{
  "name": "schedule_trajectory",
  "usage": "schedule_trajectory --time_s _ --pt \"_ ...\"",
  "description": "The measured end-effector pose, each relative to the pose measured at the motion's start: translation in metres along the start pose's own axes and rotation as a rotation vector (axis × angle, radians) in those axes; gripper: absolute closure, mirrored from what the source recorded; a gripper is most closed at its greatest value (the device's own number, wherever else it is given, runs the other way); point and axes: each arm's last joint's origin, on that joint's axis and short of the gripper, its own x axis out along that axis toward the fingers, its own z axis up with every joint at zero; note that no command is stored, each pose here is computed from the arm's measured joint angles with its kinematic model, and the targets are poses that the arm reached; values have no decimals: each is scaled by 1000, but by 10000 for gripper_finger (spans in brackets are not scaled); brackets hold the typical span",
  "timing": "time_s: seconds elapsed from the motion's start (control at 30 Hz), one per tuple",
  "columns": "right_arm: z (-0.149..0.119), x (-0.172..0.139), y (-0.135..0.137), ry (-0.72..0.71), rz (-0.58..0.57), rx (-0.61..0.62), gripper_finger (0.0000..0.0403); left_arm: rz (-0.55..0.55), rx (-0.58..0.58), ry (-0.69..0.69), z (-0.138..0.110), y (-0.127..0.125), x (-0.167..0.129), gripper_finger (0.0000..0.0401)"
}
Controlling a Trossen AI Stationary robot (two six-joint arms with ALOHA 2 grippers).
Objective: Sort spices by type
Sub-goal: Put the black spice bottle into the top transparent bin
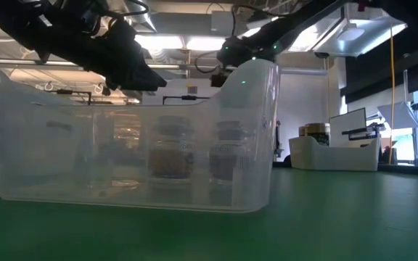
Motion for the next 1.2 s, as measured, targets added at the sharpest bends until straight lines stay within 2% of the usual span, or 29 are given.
schedule_trajectory --time_s 0.13,0.2,0.27,0.37,0.53,0.87,1.1,1.2 --pt "-21 -12 -10 204 2 -177 111 0 0 1 0 0 0 100" --pt "-32 -14 -14 307 26 -228 111 0 0 0 0 0 0 100" --pt "-42 -14 -17 396 48 -252 111 0 0 -1 0 0 0 100" --pt "-54 -10 -18 456 65 -255 111 0 -1 -2 0 0 0 100" --pt "-56 -3 -9 439 74 -336 111 0 -2 -3 0 0 0 100" --pt "-48 1 18 399 132 -590 111 0 -1 -3 0 0 0 100" --pt "-60 23 25 462 196 -627 111 0 -1 -3 0 0 0 100" --pt "-60 34 27 436 202 -623 111 0 -1 -3 0 0 0 100"
